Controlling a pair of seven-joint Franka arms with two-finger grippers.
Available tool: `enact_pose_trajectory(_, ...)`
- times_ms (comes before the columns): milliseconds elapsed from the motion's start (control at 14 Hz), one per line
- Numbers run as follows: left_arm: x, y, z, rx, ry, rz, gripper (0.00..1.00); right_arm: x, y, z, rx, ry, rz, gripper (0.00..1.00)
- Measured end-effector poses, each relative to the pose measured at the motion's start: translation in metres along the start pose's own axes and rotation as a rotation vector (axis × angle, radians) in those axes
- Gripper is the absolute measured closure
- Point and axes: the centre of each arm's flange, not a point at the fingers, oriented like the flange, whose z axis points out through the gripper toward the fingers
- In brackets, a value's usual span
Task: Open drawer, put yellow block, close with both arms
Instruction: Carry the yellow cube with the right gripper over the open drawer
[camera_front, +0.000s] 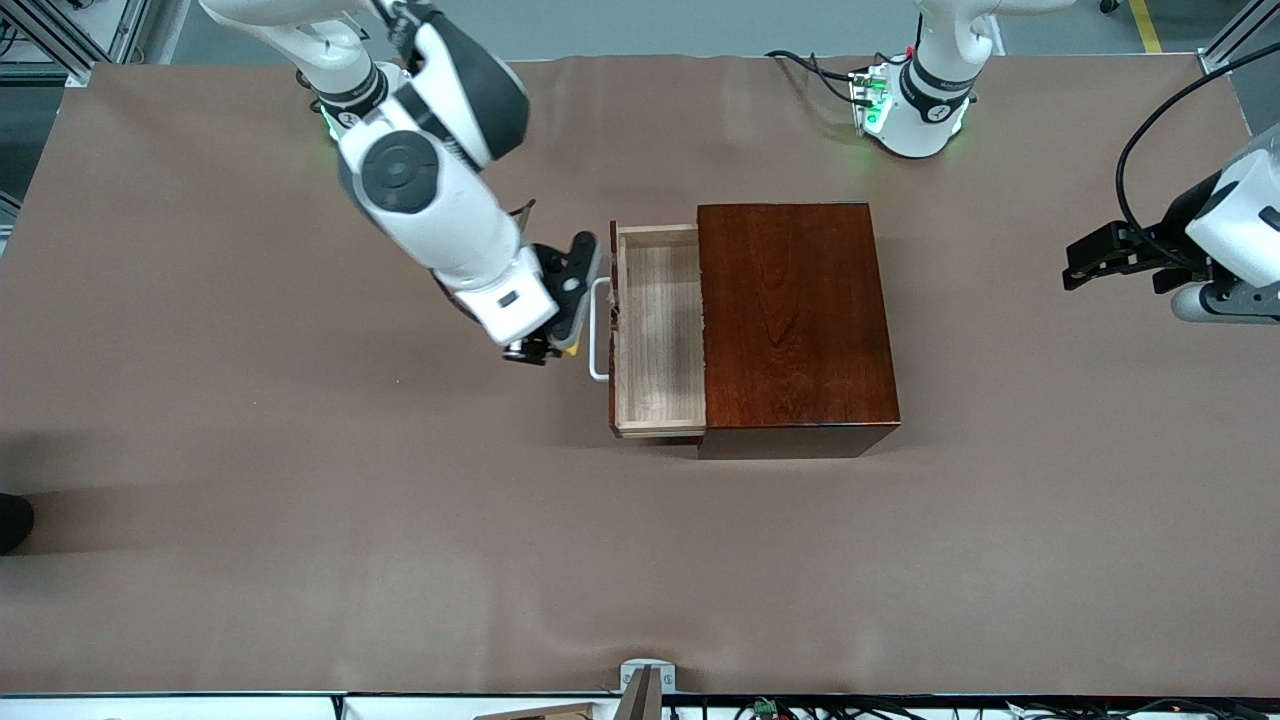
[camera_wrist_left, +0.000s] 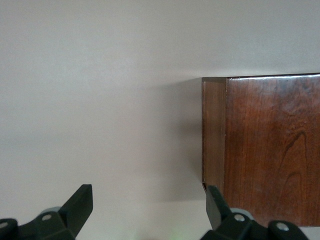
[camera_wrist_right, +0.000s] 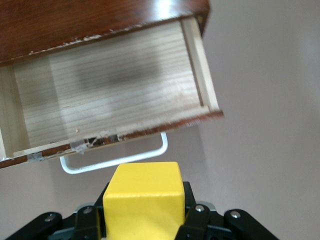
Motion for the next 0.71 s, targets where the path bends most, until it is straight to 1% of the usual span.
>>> enact_pose_trajectory(71, 0.0, 0.0, 0.0, 0.0, 0.0, 0.0, 0.0, 0.013, -0.007, 0.007, -0.013, -0.019, -0.043, 0.44)
enact_pose_trajectory(357, 0.0, 0.0, 0.001, 0.0, -0.002, 0.0, 0.0, 0.063, -0.037, 0.043, -0.012, -0.081, -0.17, 0.44)
enact_pose_trajectory(714, 0.001, 0.0, 0.003, 0.0, -0.005, -0.001, 0.0, 0.092, -0.06, 0.091, -0.028, -0.152, -0.226, 0.44)
